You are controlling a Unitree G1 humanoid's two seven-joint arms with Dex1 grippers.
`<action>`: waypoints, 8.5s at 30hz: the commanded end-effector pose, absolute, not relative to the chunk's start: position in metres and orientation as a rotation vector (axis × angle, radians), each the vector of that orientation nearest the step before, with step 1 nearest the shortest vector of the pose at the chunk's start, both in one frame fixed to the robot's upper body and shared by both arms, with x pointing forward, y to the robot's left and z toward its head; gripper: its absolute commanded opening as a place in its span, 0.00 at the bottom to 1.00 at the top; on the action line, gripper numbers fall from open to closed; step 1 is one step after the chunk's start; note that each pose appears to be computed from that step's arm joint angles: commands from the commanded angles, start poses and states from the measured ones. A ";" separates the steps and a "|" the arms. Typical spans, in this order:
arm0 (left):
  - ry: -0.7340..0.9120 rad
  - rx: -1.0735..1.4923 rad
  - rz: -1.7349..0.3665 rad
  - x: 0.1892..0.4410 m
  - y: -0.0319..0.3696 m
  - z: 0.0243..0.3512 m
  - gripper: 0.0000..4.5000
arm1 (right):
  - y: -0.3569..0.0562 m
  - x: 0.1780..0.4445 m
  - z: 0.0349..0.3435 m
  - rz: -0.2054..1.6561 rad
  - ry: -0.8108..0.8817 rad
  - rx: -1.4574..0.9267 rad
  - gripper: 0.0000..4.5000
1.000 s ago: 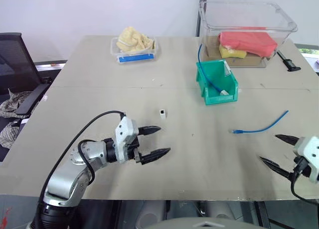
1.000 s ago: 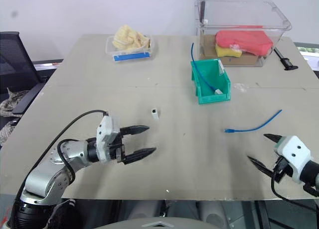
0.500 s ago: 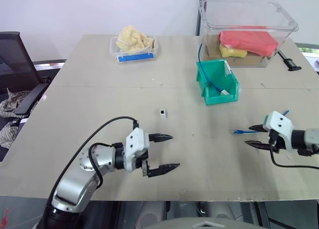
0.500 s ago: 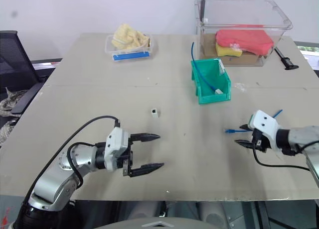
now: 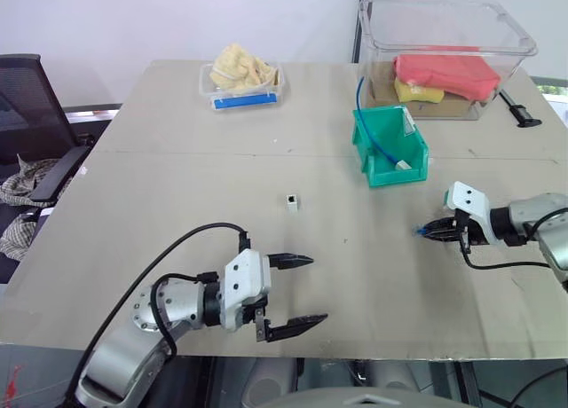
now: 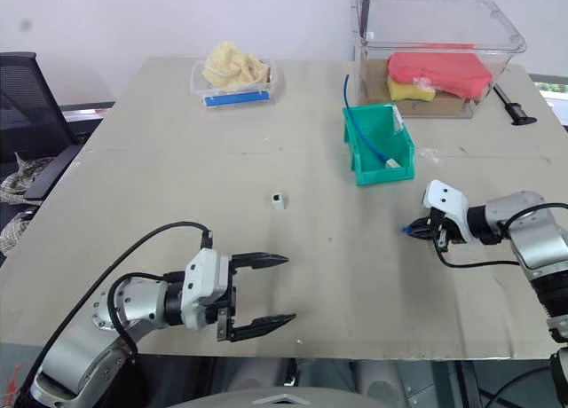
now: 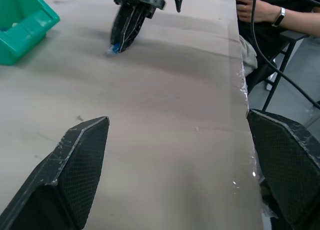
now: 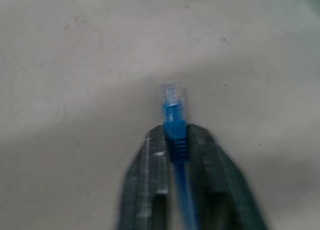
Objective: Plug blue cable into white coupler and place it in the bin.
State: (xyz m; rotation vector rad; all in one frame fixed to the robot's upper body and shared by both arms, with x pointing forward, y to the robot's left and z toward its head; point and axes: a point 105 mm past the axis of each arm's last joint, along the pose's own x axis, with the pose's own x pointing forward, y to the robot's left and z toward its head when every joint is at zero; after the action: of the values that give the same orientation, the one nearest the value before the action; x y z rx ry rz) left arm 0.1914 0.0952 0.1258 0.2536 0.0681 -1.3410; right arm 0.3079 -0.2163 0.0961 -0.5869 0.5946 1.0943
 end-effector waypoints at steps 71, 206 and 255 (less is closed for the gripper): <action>0.101 0.122 -1.692 0.282 0.023 0.146 0.01 | -0.162 0.180 0.124 0.534 0.162 0.033 0.93; 0.084 0.600 -1.638 0.311 0.006 0.081 0.13 | -0.104 0.270 0.128 1.195 0.158 -0.281 0.00; 0.071 0.505 -1.578 0.310 0.005 0.087 0.13 | -0.121 0.286 0.153 1.080 0.026 -0.343 0.76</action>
State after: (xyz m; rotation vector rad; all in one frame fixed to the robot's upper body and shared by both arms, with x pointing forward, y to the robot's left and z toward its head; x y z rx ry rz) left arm 0.3094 0.0065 0.0729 0.5278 0.1240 -1.5916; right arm 0.2890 -0.1179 0.1227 -0.3145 0.1566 1.1071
